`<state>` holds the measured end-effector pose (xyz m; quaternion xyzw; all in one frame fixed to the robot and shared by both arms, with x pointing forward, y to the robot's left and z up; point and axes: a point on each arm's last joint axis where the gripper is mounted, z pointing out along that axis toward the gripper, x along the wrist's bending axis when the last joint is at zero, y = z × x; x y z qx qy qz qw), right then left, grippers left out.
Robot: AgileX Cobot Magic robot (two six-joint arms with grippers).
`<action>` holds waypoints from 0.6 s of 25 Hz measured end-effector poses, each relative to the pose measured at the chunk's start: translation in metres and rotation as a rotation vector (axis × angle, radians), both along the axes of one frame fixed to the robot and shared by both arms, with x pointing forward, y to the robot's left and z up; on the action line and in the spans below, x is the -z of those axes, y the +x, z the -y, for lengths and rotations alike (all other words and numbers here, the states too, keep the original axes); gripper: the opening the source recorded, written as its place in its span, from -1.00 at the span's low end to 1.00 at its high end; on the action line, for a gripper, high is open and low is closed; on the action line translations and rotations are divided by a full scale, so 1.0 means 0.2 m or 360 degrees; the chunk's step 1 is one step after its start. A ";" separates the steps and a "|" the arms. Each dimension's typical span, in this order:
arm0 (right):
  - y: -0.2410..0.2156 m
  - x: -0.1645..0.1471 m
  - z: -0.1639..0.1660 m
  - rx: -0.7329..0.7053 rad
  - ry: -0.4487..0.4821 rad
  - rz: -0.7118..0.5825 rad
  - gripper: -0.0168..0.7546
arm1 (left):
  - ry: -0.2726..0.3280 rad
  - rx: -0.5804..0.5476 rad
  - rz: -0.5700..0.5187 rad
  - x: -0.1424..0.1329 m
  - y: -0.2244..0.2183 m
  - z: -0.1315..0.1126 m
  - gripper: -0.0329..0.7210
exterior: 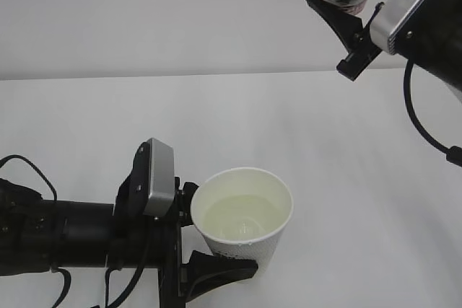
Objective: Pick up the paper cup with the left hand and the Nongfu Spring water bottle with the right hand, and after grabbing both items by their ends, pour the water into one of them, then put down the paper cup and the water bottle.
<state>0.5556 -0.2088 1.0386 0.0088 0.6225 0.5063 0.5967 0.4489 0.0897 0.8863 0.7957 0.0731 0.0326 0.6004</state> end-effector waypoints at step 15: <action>0.00 0.02 0.03 0.0086 0.0157 -0.0111 0.29 | 0.0000 0.0000 0.0000 0.00 0.00 0.00 0.51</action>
